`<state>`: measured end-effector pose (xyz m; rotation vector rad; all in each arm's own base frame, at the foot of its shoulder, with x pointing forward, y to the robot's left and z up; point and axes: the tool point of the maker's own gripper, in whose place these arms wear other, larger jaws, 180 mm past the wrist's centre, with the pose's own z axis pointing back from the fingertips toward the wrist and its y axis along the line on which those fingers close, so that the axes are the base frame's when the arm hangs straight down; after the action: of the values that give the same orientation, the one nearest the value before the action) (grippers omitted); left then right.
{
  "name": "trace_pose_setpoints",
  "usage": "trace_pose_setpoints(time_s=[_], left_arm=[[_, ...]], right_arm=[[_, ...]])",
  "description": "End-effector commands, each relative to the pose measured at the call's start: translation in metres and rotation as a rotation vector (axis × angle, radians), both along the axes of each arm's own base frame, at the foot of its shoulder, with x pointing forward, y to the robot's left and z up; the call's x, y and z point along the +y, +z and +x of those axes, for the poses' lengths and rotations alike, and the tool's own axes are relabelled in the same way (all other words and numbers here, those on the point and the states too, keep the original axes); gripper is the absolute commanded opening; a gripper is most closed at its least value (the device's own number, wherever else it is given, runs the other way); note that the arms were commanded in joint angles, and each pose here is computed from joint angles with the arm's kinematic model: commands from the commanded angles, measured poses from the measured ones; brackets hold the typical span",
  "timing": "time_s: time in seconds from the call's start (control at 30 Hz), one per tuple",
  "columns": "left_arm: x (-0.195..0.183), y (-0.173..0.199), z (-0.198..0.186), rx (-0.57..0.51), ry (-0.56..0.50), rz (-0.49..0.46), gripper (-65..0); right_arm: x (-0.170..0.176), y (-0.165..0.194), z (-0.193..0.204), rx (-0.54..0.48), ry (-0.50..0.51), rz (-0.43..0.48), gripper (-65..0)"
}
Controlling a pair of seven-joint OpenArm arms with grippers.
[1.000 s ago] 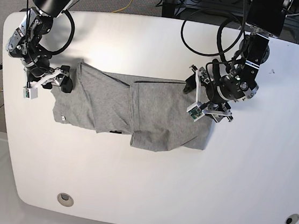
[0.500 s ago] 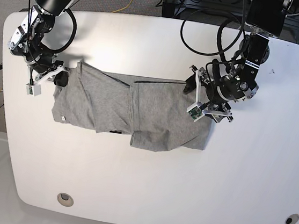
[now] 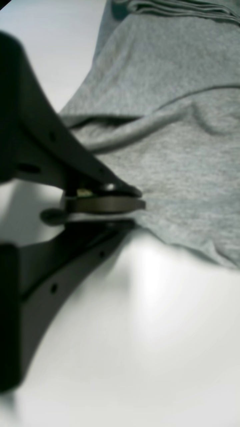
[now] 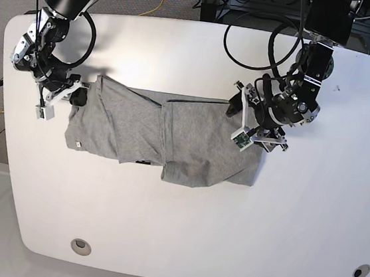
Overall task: Fold the T-shirt properly
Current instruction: 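Release the folded end and reposition both grippers on the shirt corners, then grasp the shirt with both grippers and fold the right gripper toward the left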
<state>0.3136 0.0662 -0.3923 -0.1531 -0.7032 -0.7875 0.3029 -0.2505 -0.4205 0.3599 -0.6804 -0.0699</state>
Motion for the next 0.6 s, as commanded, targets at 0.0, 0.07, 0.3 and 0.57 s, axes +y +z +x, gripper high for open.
trace_pose_setpoints(time_s=[0.0,0.07,0.3,0.57], left_arm=[[-0.003,0.014,0.009,-0.039,0.002,-0.032,-23.7],[-0.002,0.015,0.009,-0.039,0.006,-0.040,-23.7],[0.007,0.025,0.015,-0.065,0.026,-0.050,-24.0],[0.018,0.030,0.020,-0.080,0.061,-0.053,-23.3]], right_arm=[[0.005,0.008,0.008,-0.023,0.020,-0.008,-65.0],[0.009,0.009,0.009,-0.031,0.026,-0.003,-65.0],[0.030,0.028,0.021,-0.110,0.032,0.035,-65.0],[0.054,0.032,0.024,-0.137,0.055,0.061,-65.0]])
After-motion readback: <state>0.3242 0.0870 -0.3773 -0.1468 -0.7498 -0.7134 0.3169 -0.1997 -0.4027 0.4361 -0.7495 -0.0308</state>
